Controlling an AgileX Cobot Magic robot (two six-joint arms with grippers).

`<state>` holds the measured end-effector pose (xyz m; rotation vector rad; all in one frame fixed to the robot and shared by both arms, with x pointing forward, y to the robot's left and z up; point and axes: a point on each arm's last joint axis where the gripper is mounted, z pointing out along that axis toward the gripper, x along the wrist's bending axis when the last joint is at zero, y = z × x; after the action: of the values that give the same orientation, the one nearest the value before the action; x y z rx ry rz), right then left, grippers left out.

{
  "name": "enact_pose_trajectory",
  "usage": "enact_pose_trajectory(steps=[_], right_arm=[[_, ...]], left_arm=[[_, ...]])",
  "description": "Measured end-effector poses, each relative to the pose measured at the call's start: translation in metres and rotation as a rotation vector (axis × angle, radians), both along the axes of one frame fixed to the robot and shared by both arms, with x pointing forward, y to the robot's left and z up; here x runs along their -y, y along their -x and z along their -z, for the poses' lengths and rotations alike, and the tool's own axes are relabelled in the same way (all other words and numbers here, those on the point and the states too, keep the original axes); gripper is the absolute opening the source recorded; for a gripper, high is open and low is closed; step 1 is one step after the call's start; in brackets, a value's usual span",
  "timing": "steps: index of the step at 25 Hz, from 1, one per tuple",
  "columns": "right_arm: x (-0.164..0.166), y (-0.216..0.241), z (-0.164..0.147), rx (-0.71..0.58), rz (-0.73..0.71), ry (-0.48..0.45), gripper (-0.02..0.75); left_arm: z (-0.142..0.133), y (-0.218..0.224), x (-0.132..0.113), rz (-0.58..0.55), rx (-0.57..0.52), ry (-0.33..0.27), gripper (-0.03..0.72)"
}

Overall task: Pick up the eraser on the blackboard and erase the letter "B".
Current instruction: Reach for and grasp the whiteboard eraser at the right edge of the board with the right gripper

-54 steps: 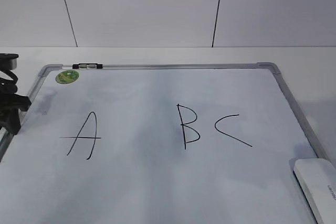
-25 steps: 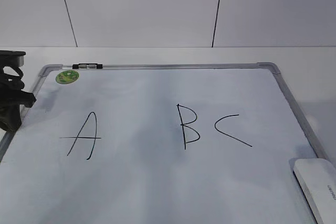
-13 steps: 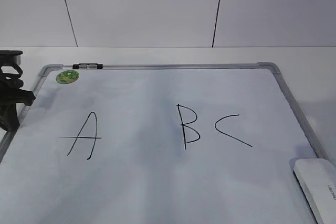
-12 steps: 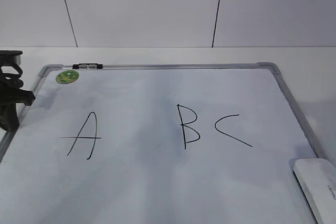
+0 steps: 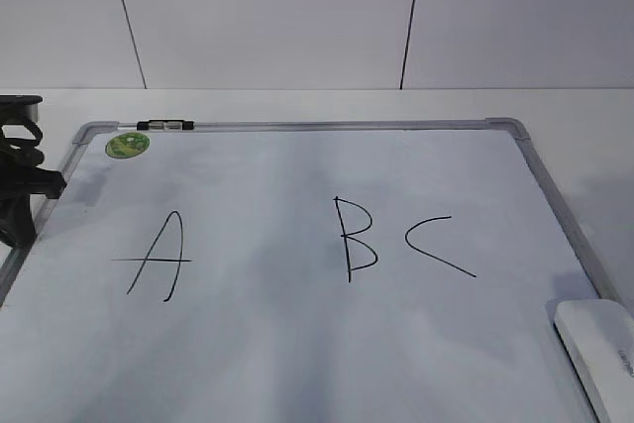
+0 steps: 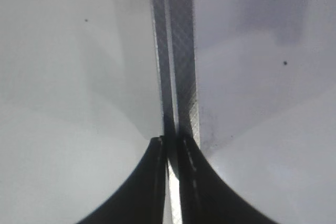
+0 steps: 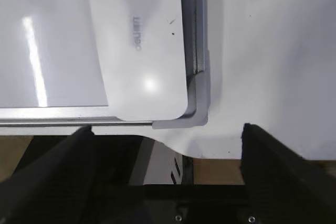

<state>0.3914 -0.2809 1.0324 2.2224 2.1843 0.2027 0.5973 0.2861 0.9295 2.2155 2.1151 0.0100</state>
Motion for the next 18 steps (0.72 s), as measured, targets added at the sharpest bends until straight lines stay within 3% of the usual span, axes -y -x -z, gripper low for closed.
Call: enact_pose_trajectory(steps=[9,18], right_arm=[[-0.002,-0.029,0.021,-0.001,-0.013,0.006,0.679],[-0.006,-0.049,0.051,-0.111,-0.075,-0.010,0.679]], left_arm=[[0.000,0.000,0.000,0.000,0.000,0.000,0.020],[0.000,0.000,0.000,0.000,0.000,0.000,0.020]])
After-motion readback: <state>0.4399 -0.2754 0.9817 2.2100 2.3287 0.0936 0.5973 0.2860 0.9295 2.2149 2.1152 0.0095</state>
